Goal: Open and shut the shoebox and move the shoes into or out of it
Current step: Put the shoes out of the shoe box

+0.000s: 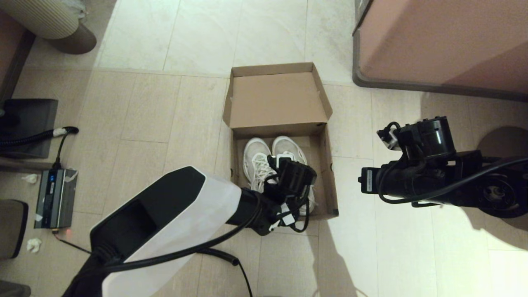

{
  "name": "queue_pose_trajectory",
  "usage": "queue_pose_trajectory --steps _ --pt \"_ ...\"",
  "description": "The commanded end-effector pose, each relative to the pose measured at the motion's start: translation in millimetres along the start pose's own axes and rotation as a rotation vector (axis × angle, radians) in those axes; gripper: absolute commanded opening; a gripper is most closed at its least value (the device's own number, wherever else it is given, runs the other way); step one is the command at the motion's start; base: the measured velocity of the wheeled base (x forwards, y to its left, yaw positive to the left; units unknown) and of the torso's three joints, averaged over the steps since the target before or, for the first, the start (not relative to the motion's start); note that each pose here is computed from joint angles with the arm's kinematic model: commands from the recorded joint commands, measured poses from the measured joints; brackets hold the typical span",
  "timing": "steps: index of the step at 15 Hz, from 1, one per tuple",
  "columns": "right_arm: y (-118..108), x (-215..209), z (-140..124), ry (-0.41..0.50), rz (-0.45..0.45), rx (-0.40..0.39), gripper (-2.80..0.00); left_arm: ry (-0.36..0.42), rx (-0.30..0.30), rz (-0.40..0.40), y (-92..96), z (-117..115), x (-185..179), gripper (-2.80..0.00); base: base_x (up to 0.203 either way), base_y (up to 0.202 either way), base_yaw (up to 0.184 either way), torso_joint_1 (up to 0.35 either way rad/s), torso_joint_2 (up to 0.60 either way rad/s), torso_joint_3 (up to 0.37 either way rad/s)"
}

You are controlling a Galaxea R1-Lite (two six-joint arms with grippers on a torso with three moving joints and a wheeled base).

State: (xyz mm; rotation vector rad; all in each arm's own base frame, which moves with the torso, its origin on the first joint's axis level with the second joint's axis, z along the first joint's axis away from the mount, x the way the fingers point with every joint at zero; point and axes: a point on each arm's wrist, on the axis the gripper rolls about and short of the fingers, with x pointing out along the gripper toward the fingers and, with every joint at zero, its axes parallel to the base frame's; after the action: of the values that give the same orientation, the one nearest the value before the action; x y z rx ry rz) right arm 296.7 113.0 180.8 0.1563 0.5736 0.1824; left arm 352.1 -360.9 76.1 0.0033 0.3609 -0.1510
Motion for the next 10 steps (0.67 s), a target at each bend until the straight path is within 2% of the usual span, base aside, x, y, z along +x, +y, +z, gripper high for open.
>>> queue_pose_trajectory --steps 1,5,8,9,10 --pt "0.2 -1.2 0.6 -0.005 0.001 0.002 -2.80 0.019 0.013 0.009 -3.1 -15.9 10.7 0.00 0.000 0.000 0.000 0.000 0.00 0.000" --pt "1.1 -4.9 1.5 -0.011 0.008 0.002 -2.80 0.048 0.034 0.024 -4.3 -38.4 26.9 0.00 0.000 0.000 0.000 0.000 0.00 0.000" --pt "1.5 -10.4 3.0 -0.023 0.016 0.004 -2.80 0.048 0.036 0.029 -6.0 -46.5 36.9 0.00 0.000 0.000 0.000 0.000 0.00 0.000" --pt "1.4 -12.8 3.2 -0.026 0.019 0.005 -2.80 0.053 0.040 0.030 -6.2 -50.4 38.8 -2.80 0.000 0.000 0.000 0.000 0.00 0.000" --pt "1.5 -13.9 2.2 -0.024 0.021 0.005 -2.80 0.051 0.039 0.031 -7.1 -52.3 40.8 -2.80 0.000 0.000 0.000 0.000 0.00 0.000"
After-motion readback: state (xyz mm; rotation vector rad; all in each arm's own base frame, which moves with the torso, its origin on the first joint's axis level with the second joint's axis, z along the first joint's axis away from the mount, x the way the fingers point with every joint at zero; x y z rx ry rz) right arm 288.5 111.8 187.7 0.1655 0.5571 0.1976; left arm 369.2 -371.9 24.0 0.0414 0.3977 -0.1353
